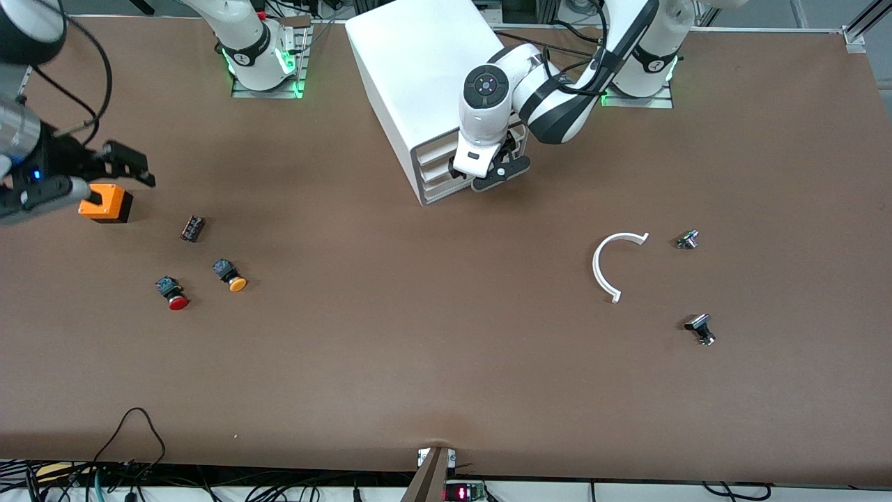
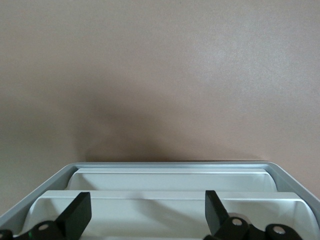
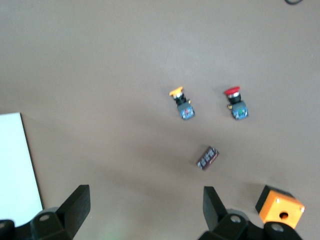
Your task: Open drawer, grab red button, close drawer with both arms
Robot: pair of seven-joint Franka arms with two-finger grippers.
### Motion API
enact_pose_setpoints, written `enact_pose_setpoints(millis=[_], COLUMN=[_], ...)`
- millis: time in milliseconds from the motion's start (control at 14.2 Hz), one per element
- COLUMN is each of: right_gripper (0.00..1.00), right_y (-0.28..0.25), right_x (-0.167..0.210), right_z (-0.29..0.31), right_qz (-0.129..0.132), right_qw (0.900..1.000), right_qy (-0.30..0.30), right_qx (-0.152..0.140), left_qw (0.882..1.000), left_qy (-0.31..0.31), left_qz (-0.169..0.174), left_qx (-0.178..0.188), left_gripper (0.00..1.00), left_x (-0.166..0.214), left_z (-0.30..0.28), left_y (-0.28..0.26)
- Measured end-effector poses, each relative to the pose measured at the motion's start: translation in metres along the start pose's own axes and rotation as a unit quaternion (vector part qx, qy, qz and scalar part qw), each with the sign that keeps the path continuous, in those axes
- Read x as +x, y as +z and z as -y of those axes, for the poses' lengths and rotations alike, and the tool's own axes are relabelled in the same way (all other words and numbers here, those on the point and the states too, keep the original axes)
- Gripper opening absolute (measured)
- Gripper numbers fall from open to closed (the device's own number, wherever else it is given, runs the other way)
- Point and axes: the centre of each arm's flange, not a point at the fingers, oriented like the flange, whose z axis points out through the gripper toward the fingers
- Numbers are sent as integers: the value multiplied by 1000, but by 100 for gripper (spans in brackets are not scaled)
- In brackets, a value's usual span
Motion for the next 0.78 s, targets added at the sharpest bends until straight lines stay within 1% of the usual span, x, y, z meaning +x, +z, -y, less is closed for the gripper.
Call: enact_pose_setpoints(millis=[141, 211, 282, 352, 493, 564, 634, 775], right_gripper=[100, 100, 100, 100, 100, 100, 100, 100], right_y=[5, 6, 3, -2, -23, -32, -36, -33], right_x=[-13, -15, -14, -12, -10, -10, -10, -6], right_z=[3, 4, 4, 4, 2, 0, -3, -7], right_qz=[3, 2, -3, -11, -32, -40, -44, -41], right_qw=[1000, 1000, 1000, 1000, 999, 999, 999, 999], right_qy=[-3, -4, -5, -6, -5, -3, -1, 4], right_qx=[-8, -10, -12, -16, -25, -27, -29, -29], left_qw=[1000, 1000, 999, 998, 995, 993, 992, 988], left_qy=[-7, -16, -30, -43, -74, -84, -93, -112], left_qz=[-1, -2, -7, -21, -43, -52, -61, -76], left_qx=[-4, -11, -22, -32, -52, -57, -62, -69], left_gripper=[100, 100, 100, 100, 100, 100, 100, 100], left_x=[7, 18, 37, 63, 115, 133, 148, 177], left_z=[1, 2, 5, 10, 25, 31, 37, 52], left_y=[-2, -8, -19, -33, -60, -69, -77, -93])
